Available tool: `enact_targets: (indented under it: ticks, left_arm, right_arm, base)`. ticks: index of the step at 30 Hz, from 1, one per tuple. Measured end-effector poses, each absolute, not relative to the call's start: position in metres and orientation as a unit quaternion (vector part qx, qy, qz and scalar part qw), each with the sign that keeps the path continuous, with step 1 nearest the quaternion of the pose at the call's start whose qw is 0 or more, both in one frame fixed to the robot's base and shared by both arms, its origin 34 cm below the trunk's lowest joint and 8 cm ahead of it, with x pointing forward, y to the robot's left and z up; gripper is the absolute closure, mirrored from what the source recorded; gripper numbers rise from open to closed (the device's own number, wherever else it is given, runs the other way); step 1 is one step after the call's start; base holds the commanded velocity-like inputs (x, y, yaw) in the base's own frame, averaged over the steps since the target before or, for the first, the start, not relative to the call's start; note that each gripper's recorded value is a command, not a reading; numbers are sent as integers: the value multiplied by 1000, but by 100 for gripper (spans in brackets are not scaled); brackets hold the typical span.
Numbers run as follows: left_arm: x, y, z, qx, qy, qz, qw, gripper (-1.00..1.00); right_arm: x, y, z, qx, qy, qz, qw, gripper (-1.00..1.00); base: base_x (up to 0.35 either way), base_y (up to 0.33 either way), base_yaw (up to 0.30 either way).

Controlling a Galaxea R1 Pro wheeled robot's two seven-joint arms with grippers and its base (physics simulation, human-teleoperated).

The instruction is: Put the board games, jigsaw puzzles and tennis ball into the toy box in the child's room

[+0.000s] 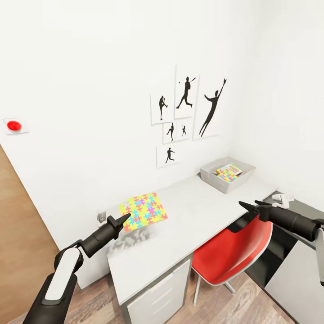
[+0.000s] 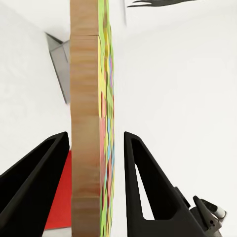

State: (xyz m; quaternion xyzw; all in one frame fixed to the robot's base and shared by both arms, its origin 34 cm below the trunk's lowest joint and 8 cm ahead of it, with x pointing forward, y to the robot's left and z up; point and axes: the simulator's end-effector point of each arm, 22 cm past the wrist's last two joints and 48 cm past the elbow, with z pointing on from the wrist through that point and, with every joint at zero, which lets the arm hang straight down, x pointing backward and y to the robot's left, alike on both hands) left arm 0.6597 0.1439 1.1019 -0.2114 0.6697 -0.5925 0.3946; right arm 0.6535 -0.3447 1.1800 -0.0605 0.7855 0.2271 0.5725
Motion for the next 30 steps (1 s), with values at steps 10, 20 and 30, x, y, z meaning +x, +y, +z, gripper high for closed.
enact_targets:
  ticks: [10,20,30]
  left_arm:
    - [651,142,1106,-208,663,-598,399,100]
    - [653,143,1119,-206,656,-589,424,100]
    - [655,146,1114,-215,669,-571,424,100]
  right_arm:
    - [648,-365,1184,-42,781,220,583,-100]
    - [644,-393,1192,-19,779,204,592,-100]
    - [641,-403,1194,-21,783,193,591,-100]
  base:
    - [0,-2,-23]
    - [0,-230,-134]
    - [0,-323,-293]
